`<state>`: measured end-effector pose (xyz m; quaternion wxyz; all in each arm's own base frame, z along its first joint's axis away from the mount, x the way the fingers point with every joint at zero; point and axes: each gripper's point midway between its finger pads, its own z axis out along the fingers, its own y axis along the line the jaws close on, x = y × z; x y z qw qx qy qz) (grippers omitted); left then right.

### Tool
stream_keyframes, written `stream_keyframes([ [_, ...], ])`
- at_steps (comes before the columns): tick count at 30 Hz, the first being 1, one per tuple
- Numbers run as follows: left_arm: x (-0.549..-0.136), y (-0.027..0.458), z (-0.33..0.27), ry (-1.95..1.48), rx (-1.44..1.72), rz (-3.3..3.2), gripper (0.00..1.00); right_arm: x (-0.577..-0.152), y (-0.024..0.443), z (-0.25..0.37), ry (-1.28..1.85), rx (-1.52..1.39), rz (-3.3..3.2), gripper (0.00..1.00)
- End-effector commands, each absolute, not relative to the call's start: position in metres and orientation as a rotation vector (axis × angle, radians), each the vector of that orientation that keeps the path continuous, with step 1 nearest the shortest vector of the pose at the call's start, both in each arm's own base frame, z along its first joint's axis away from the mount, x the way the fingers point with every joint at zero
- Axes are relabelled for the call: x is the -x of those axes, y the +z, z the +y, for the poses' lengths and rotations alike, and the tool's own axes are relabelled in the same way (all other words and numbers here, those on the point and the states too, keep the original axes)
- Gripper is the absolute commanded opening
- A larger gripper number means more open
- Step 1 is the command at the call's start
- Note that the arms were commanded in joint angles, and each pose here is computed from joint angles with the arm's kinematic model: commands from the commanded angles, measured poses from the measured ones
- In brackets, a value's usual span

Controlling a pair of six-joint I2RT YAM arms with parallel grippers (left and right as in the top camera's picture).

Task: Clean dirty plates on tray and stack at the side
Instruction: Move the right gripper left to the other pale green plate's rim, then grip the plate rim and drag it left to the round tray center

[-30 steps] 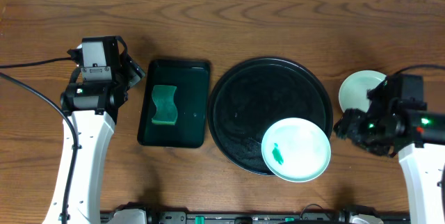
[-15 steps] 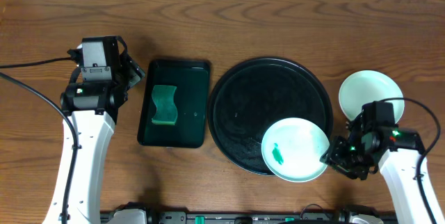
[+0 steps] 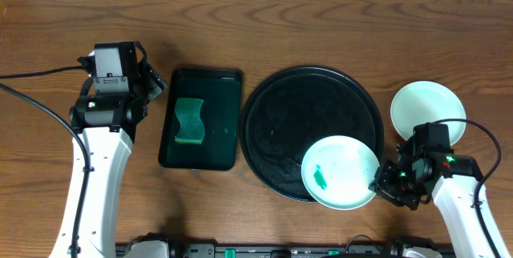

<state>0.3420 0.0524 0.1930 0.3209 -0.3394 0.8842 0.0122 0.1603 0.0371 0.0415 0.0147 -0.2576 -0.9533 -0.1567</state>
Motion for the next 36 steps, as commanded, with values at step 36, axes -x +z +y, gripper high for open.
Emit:
stream_keyframes([
  [36, -0.343, 0.197, 0.056, 0.035, 0.908, 2.306, 0.82, -0.194, 0.045, 0.045, -0.658, 1.081, -2.942, 0.02],
])
